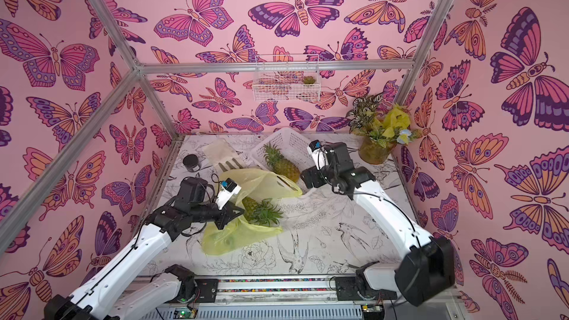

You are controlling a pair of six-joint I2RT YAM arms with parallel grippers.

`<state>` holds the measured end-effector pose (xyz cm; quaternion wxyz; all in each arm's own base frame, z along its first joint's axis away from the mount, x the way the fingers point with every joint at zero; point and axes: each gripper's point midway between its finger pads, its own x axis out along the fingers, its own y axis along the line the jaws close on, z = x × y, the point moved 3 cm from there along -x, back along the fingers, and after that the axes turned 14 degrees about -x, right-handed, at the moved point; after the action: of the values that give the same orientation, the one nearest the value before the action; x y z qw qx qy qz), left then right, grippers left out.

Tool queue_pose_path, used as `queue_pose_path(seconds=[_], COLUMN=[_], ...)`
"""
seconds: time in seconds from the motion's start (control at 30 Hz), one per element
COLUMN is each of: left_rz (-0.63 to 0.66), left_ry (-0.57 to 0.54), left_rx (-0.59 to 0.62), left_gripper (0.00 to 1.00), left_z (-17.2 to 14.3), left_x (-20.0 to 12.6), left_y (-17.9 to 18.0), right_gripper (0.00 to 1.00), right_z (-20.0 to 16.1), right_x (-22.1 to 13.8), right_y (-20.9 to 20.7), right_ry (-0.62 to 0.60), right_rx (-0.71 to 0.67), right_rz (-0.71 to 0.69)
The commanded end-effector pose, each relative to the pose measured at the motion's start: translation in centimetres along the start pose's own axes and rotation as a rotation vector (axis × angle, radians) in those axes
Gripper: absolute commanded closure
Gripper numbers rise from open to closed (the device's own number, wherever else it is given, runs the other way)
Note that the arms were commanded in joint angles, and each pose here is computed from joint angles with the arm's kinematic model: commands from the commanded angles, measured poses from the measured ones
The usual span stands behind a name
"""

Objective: Place the pineapple into a plastic bag & tie a knot
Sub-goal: Adjust the pineapple in the basket.

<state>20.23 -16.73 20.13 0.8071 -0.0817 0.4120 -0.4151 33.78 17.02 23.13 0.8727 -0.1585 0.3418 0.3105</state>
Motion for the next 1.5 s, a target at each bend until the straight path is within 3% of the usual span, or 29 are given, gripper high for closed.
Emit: queue_pose_path(seconds=[0.0,0.23,0.43,0.7,1.07,1.17,1.37,1.47], left_rz=[0.015,0.003,-0.008,-0.014,-0.003,0.000,0.014,0.026], left_ry=[0.032,0.040,0.049,0.065,0.070,0.066,0.060,0.053], left_rx=[-0.039,-0.069,-0.095,-0.127,-0.157,-0.162,-0.171,-0.169], left_gripper=[1.00,1.00,1.00,1.00,1.00,1.00,1.00,1.00], left_z=[-1.2,-1.6,-1.7,-2.0,-1.6,-1.6,-1.6,-1.6], left_x=[0.2,0.3,0.4,0.5,0.6,0.5,0.4,0.3], left_y=[0.4,0.3,0.2,0.2,0.3,0.3,0.5,0.6], right_gripper=[0.06,0.04,0.03,0.03,0.06,0.21,0.77,0.99], right_z=[1.3,6.0,8.9,10.4,10.3,10.4,12.5,14.7], right_x=[2.6,10.2,15.7,21.9,27.2,27.8,26.1,23.5], right_y=[-0.9,-1.9,-0.3,0.1,1.2,1.2,1.3,1.0], right_ry=[0.058,0.060,0.047,0.060,0.037,0.032,-0.023,-0.091], right_rx=[-0.046,0.063,0.043,0.084,0.124,0.128,0.118,0.111], right_rz=[0.019,0.091,0.116,0.091,0.040,0.045,0.060,0.055])
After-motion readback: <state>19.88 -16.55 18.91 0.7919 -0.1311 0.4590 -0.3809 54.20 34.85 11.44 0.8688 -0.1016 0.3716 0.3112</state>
